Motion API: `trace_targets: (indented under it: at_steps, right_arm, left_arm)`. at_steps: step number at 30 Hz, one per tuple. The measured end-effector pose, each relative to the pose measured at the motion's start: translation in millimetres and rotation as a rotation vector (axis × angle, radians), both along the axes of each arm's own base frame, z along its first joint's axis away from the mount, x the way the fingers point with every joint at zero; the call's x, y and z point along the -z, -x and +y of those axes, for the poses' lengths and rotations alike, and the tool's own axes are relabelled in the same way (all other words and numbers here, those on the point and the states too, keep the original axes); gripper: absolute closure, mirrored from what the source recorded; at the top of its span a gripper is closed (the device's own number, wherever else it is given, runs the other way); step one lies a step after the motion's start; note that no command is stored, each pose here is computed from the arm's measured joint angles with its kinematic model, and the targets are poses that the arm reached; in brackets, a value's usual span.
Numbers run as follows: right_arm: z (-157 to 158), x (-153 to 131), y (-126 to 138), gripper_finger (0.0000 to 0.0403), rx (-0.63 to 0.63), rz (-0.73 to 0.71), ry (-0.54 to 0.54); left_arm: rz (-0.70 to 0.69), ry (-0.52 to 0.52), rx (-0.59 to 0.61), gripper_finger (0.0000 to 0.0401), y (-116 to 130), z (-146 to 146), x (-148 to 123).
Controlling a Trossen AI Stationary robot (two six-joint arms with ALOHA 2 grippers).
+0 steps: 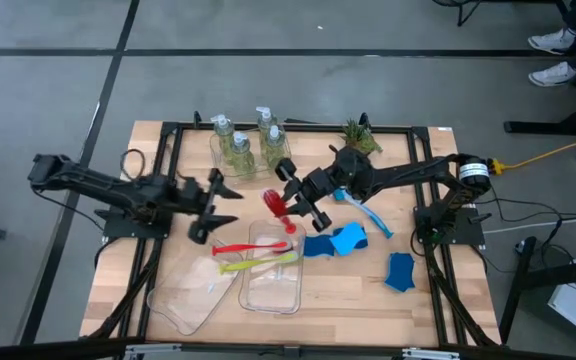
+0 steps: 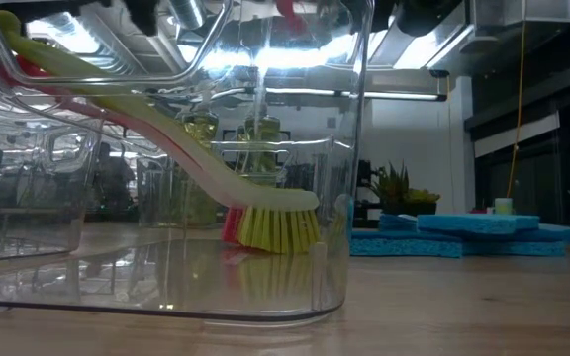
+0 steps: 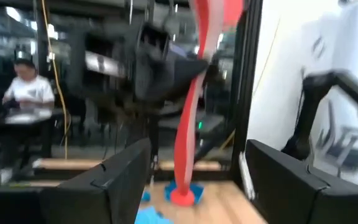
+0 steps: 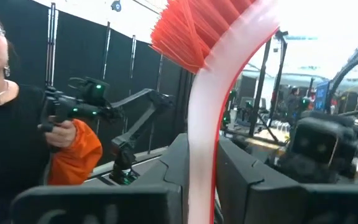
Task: Pick & Place Kitchen Sink Supplies
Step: Put the orange dish brush into the right transparent bin
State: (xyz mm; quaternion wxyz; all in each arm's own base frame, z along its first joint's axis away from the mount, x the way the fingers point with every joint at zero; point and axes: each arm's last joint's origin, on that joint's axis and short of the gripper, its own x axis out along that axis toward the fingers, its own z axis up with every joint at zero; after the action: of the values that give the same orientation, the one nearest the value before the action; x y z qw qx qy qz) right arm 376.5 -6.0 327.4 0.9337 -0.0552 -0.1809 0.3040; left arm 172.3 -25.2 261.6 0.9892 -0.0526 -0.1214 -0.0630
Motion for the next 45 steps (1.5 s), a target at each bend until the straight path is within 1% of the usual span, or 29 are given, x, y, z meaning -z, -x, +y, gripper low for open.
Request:
trace_targets:
  at_steps: [3, 5, 9, 13, 16, 22, 26, 28, 30, 32, 36, 40, 45]
  right_arm:
    - [1.1, -1.6, 1.4, 0.035, -0.03, -0.017, 0.017]
    - [1.7, -1.4, 1.6, 0.035, -0.045, -0.017, 0.026]
    - [2.4, -1.3, 1.6, 0.0351, -0.043, -0.026, 0.039]
    - [3.0, -0.3, 1.5, 0.0351, -0.063, -0.024, 0.049]
    - [3.1, 0.8, 1.0, 0.0351, -0.064, -0.013, 0.052]
    - [3.2, 4.9, -0.6, 0.0351, -0.052, 0.004, 0.082]
    - [3.3, 5.1, -0.6, 0.0351, -0.056, 0.001, 0.091]
    - [3.6, 5.3, -0.4, 0.0351, -0.067, -0.001, 0.097]
    - [3.6, 5.9, -0.6, 0.035, -0.068, 0.007, 0.097]
    - [3.5, 6.8, -1.0, 0.0348, -0.068, 0.018, 0.095]
    - [3.5, 7.2, -1.1, 0.0349, -0.067, 0.021, 0.094]
    - [2.7, 9.6, -2.0, 0.0345, -0.069, 0.053, 0.086]
    - [2.6, 11.2, -2.5, 0.0317, -0.074, 0.093, 0.057]
  left_arm:
    - [0.059, -0.009, -0.003, 0.0141, -21.9, -3.1, 0.0]
    - [0.058, -0.019, -0.012, 0.0141, -34.7, -4.6, -3.3]
    - [0.08, -0.089, -0.066, 0.0141, -59.4, -7.2, -7.8]
    - [0.093, -0.174, -0.08, 0.0141, -80.2, -10.4, -10.1]
    - [0.077, -0.212, -0.085, 0.0141, -93.3, -12.4, -12.9]
    - [0.063, -0.25, 0.023, 0.0141, -115.5, -19.1, -15.2]
    - [0.08, -0.252, 0.022, 0.0147, -125.3, -20.5, -13.5]
    - [0.089, -0.251, 0.018, 0.0166, -126.8, -20.5, -12.4]
    - [0.08, -0.254, 0.035, 0.0198, -126.9, -21.0, -13.6]
    - [0.081, -0.255, 0.042, 0.0243, -126.4, -21.2, -14.0]
    - [0.108, -0.264, 0.018, 0.0351, -124.1, -18.4, -15.1]
    - [0.149, -0.239, 0.003, 0.0353, -122.4, -13.8, -14.7]
    - [0.185, -0.224, 0.006, 0.0353, -120.9, -12.9, -13.4]
